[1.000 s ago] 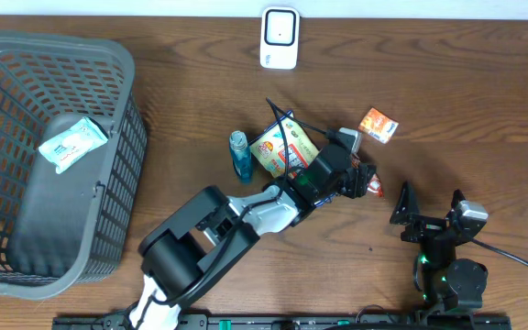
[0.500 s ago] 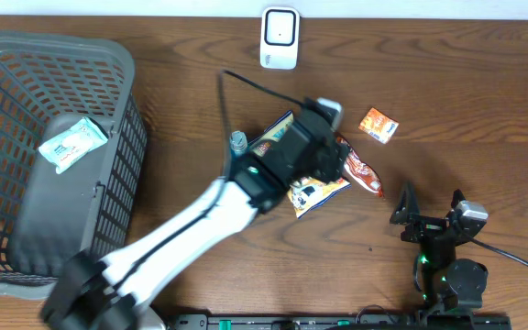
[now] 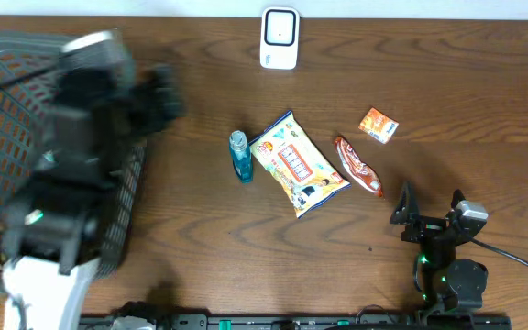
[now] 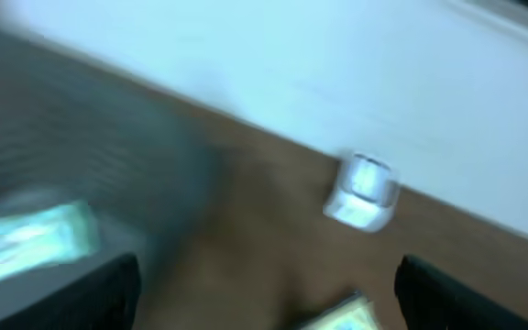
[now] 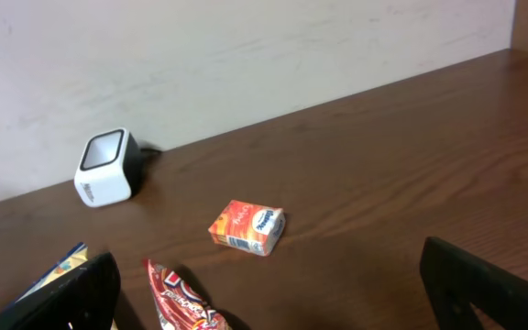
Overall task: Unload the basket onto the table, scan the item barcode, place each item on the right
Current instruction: 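Reach the left gripper into the basket toward the mint-green wipes pack, then grasp the mint-green wipes pack with the left gripper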
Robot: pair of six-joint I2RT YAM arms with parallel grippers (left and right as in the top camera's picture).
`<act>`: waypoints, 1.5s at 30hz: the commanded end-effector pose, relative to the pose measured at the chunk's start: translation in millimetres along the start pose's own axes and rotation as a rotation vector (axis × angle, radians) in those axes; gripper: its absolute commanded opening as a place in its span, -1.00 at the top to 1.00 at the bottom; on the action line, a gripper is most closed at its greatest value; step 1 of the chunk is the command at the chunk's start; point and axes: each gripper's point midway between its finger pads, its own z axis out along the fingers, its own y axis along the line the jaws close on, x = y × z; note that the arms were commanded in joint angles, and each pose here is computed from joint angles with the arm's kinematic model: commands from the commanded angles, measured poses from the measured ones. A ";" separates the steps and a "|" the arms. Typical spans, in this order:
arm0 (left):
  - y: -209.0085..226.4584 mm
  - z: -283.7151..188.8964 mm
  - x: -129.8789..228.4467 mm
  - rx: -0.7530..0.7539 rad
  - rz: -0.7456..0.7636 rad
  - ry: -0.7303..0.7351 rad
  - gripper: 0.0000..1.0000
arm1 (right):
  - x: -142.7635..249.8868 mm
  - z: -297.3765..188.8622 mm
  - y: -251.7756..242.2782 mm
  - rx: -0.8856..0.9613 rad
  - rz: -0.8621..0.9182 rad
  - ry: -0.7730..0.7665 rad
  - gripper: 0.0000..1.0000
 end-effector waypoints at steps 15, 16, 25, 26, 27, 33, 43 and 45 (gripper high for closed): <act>209.3 76.5 64.8 -0.567 -0.503 0.311 -0.96 | 1.3 -0.1 2.1 -0.007 -0.014 0.001 -0.99; 215.7 90.9 75.7 -0.586 -0.516 0.357 -0.96 | 1.3 -0.1 2.1 -0.007 -0.014 0.001 -0.98; 243.5 155.4 115.6 -0.652 -0.568 0.466 -0.86 | 1.3 -0.1 2.1 -0.007 -0.014 0.001 -0.98; 245.7 160.0 119.2 -0.659 -0.580 0.470 -0.86 | 1.3 -0.1 2.1 -0.007 -0.014 0.001 -0.99; 248.1 164.7 124.0 -0.668 -0.594 0.478 -0.86 | 1.3 -0.1 2.1 -0.007 -0.013 0.001 -0.99; 266.1 180.4 146.6 -0.724 -0.582 0.483 -0.86 | 1.3 -0.1 2.1 -0.007 -0.014 0.001 -0.99; 288.3 191.4 168.1 -0.732 -0.600 0.429 -0.87 | 1.3 -0.1 2.1 -0.007 -0.014 0.001 -0.98; 295.0 191.4 171.3 -0.737 -0.611 0.418 -0.88 | 1.3 -0.1 2.1 -0.007 -0.014 0.001 -0.99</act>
